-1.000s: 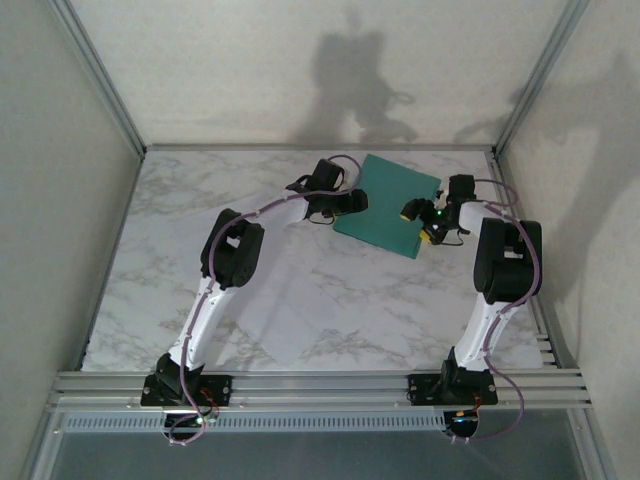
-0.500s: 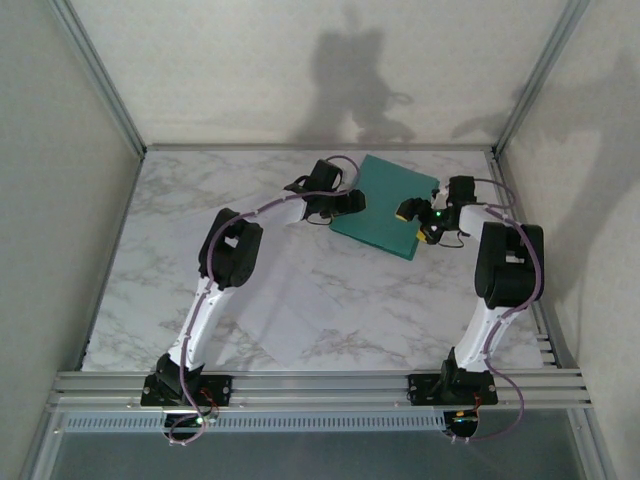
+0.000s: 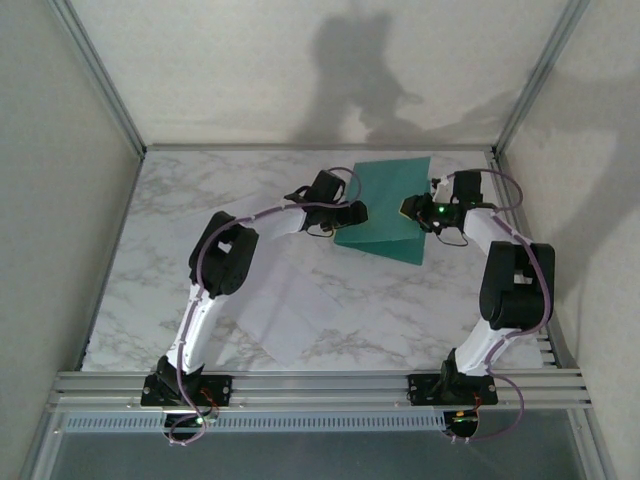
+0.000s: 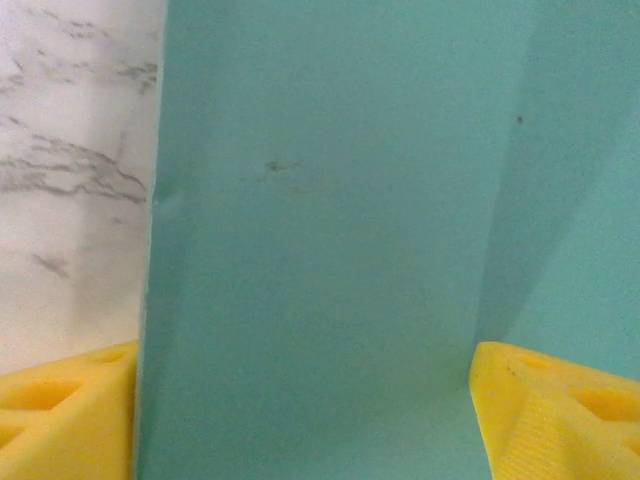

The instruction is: Put the files into the folder

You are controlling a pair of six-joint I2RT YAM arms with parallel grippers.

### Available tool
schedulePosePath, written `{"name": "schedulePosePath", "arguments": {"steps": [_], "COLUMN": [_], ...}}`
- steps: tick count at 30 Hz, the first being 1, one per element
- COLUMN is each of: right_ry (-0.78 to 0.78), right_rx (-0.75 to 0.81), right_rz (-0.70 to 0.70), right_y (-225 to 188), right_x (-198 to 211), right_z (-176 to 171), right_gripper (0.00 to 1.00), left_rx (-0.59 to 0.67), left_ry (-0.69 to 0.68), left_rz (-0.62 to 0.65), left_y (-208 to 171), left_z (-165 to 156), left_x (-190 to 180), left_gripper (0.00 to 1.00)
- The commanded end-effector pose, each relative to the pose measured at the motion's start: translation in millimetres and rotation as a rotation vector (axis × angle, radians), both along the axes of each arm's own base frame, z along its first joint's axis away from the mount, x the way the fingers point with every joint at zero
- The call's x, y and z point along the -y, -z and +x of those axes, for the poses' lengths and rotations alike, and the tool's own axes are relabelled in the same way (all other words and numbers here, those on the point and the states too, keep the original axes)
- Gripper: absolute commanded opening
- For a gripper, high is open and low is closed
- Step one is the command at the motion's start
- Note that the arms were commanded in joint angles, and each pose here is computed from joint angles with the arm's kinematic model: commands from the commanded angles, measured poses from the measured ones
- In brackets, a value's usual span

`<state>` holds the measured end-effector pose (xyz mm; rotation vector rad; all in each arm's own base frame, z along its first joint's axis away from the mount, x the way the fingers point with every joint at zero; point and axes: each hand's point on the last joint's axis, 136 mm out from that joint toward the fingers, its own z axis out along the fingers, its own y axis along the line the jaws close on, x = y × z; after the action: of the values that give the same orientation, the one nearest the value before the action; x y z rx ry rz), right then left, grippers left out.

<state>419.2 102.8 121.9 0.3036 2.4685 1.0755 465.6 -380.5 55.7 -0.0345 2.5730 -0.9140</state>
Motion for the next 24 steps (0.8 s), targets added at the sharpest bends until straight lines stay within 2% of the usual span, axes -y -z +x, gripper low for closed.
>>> {"name": "schedulePosePath", "arguments": {"steps": [1,7,13,24], "right_ry": [-0.029,-0.022,-0.032,-0.131], "right_rx": [0.025,0.046,0.032,0.090], "right_rz": [-0.032,-0.125,-0.236,-0.435], "right_y": [-12.3,-28.8,-43.9,-98.7], "right_x": [-1.6,9.0,21.7,29.3], "right_z": [-11.9,-24.1,-36.1,-64.0], "right_gripper": [0.30,0.13,0.02,0.01], "left_rx": [0.080,0.113,0.163,0.228], "left_ry": [-0.012,-0.049,-0.105,-0.178], "left_rz": [-0.066,-0.068,-0.025,0.024], "left_y": [-49.7,-72.6,-99.4,-137.7], "left_z": [-4.2,-13.9,-20.6,-32.8], "left_x": [11.7,1.0,-23.0,-66.5], "left_gripper": [0.78,0.79,0.81,0.83]}}
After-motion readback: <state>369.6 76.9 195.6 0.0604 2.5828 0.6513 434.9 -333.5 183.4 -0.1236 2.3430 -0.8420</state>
